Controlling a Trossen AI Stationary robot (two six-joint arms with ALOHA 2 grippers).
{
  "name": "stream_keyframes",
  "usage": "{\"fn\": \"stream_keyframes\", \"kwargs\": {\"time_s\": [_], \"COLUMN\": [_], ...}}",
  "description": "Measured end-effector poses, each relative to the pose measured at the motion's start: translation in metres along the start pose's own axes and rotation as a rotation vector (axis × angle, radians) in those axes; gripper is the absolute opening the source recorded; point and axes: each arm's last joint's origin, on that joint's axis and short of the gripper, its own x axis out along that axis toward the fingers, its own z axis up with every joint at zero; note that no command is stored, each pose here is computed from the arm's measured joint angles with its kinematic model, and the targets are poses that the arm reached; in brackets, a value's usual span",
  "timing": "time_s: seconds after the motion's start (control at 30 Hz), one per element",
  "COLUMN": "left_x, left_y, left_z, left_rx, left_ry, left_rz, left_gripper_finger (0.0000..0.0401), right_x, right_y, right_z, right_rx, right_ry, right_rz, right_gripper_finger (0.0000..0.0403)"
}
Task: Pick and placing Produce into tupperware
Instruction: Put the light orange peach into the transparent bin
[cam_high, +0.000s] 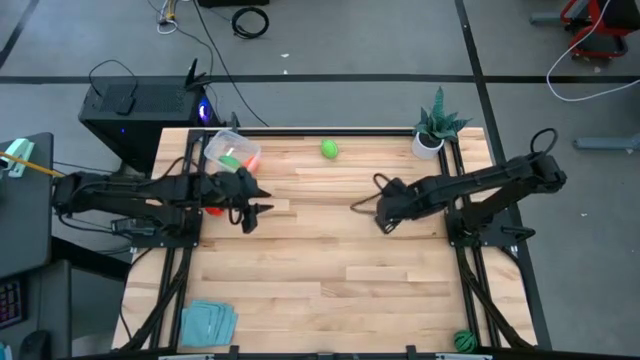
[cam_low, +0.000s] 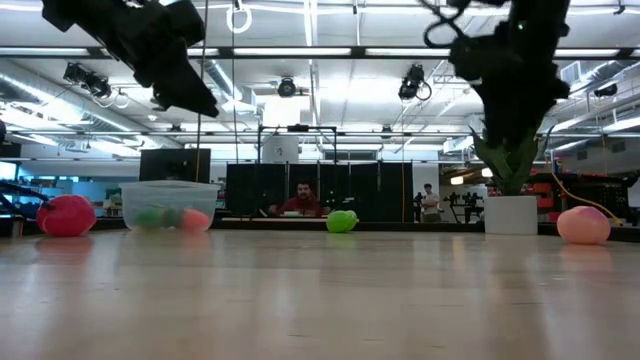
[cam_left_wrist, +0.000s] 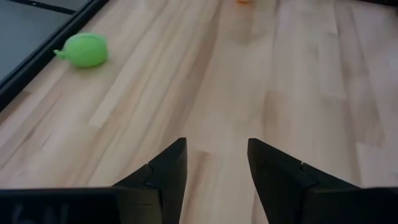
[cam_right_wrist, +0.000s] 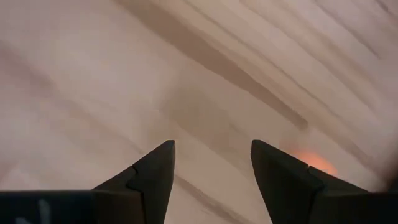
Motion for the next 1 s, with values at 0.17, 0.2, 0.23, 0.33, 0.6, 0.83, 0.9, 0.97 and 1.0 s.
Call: {"fn": "stream_keyframes", "kwargs": {"time_s": [0.17, 0.2, 0.23, 0.33, 0.6, 0.83, 0.9, 0.97, 1.0], "left_x": [-0.001, -0.001, -0.001, -0.001, -0.001, -0.001, -0.001, -0.001, -0.001], "left_y": [-0.005, -0.005, -0.005, -0.006, -0.006, -0.006, -0.006, -0.006, -0.006], "left_z": [-0.001, -0.001, -0.001, -0.001, -0.001, -0.001, -0.001, -0.001, -0.001], "left_rx": [-0.003, -0.003, -0.002, 0.000, -0.001, -0.001, 0.000, 0.000, 0.000], "left_ry": [-0.001, -0.002, -0.001, -0.001, -0.001, -0.001, -0.001, -0.001, -0.001], "left_rz": [-0.017, -0.018, -0.019, -0.021, -0.021, -0.021, -0.021, -0.021, -0.021], "left_gripper_finger": [0.0173, 0.0174, 0.0175, 0.0178, 0.0173, 0.0178, 0.0175, 0.0173, 0.0172], "right_x": [0.004, 0.005, 0.006, 0.008, 0.008, 0.008, 0.008, 0.008, 0.008], "right_y": [-0.023, -0.027, -0.029, -0.030, -0.031, -0.030, -0.030, -0.030, -0.030], "right_z": [0.004, 0.005, 0.007, 0.012, 0.012, 0.010, 0.010, 0.010, 0.010], "right_rx": [0.168, 0.177, 0.174, 0.070, -0.152, -0.197, -0.183, -0.179, -0.181], "right_ry": [0.106, 0.124, 0.138, 0.145, 0.185, 0.241, 0.243, 0.243, 0.243], "right_rz": [-0.166, -0.188, -0.193, -0.174, -0.145, -0.099, -0.104, -0.104, -0.104], "right_gripper_finger": [0.0217, 0.0217, 0.0217, 0.0217, 0.0217, 0.0217, 0.0217, 0.0217, 0.0218]}}
